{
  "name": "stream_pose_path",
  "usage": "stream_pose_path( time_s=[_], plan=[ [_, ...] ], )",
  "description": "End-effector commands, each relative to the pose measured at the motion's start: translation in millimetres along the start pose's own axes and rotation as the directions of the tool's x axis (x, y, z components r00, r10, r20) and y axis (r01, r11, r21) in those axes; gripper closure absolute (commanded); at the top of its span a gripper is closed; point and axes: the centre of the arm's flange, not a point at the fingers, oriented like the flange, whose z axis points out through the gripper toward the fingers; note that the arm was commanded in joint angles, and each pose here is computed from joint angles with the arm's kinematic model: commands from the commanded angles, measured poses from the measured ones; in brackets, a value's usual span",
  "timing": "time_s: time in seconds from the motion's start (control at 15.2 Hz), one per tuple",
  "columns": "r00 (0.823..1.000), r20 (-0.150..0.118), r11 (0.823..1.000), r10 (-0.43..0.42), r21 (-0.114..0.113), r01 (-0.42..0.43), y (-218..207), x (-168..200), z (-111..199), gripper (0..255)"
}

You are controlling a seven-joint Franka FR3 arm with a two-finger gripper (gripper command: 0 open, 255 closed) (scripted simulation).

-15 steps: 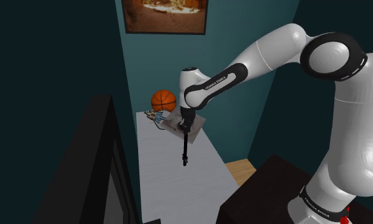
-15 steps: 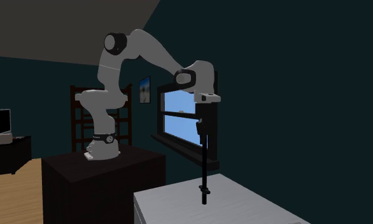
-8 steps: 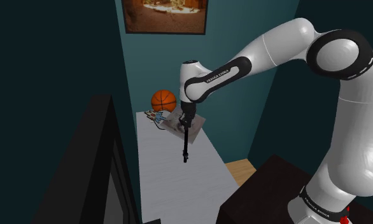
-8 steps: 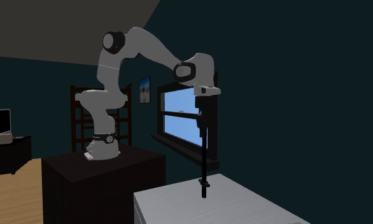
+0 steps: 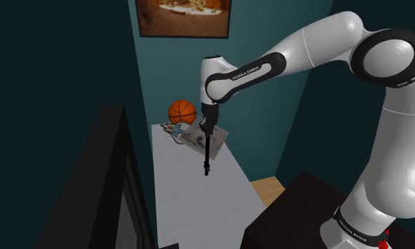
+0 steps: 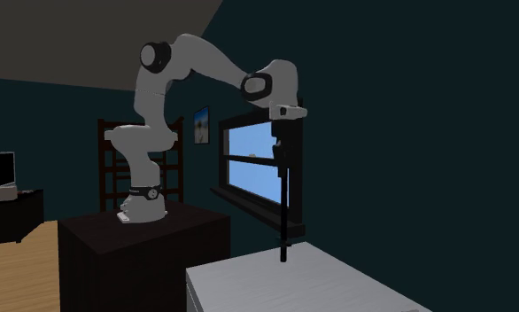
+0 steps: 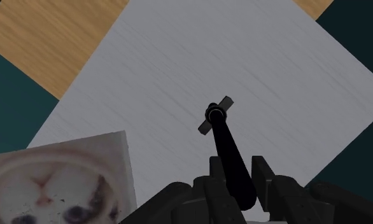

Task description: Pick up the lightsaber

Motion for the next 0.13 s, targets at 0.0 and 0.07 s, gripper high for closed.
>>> stream_pose_path(
  time_s=[0.0, 0.07],
  plan=[
    [1.0, 0.0, 1.0, 0.0, 0.0, 0.0, -0.2, 0.7, -6.1, 255],
    [1.0, 0.0, 1.0, 0.0, 0.0, 0.0, -0.2, 0.7, -6.1, 255]
  ],
)
